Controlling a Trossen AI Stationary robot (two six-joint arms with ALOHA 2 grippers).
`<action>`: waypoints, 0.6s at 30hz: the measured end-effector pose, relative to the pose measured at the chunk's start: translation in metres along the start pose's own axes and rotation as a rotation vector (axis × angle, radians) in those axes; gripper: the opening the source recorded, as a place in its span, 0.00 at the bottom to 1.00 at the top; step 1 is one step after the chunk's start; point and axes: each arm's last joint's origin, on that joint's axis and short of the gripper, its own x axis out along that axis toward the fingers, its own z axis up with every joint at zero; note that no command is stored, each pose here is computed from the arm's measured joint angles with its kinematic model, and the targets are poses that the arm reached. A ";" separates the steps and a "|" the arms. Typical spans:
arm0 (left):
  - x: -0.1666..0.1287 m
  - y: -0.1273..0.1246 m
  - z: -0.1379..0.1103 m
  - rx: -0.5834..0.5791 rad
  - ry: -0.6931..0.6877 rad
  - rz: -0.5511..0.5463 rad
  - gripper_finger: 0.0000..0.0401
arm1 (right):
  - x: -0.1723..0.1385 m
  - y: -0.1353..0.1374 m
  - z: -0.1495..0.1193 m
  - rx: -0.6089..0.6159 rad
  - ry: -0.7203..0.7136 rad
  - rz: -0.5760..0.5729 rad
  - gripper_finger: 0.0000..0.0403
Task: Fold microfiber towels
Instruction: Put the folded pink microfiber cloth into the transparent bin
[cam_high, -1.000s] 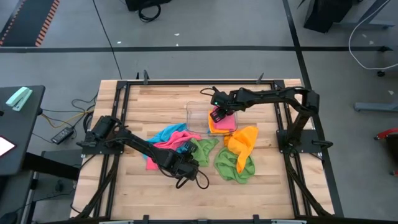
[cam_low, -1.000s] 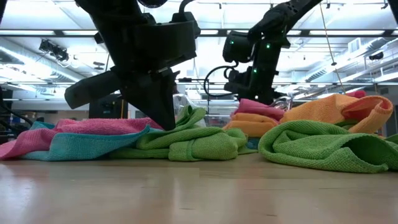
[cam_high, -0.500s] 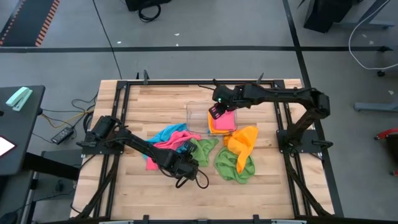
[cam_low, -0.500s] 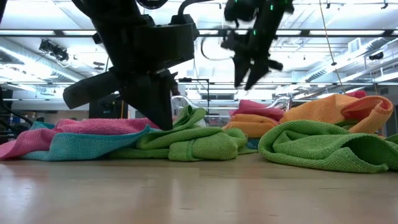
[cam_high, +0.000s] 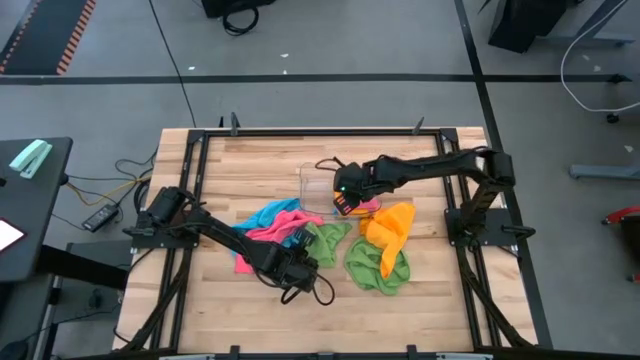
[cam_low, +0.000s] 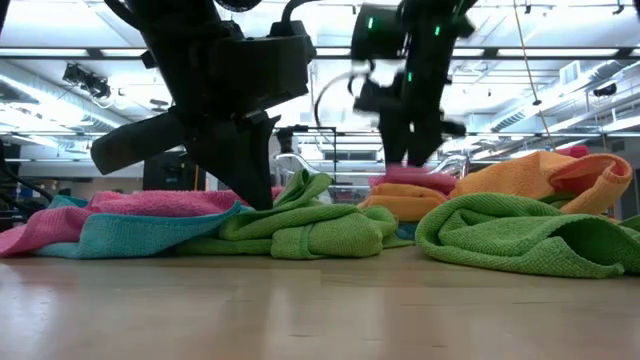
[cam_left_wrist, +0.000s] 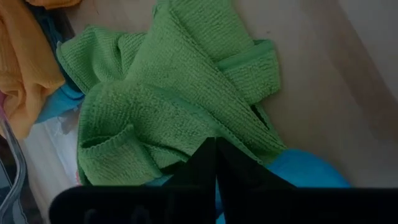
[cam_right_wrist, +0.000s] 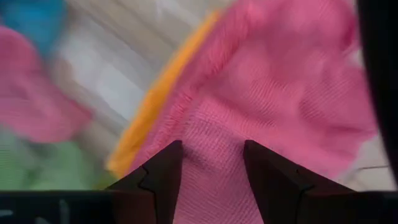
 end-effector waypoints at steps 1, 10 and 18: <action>-0.001 -0.001 0.000 0.003 -0.002 0.000 0.04 | 0.008 0.001 -0.002 -0.004 0.029 -0.002 0.45; -0.003 -0.005 -0.001 0.032 0.015 -0.007 0.06 | 0.008 0.001 0.000 -0.022 0.032 0.038 0.45; -0.004 -0.007 -0.008 0.047 0.080 -0.022 0.03 | -0.050 -0.012 0.003 -0.030 -0.169 0.069 0.45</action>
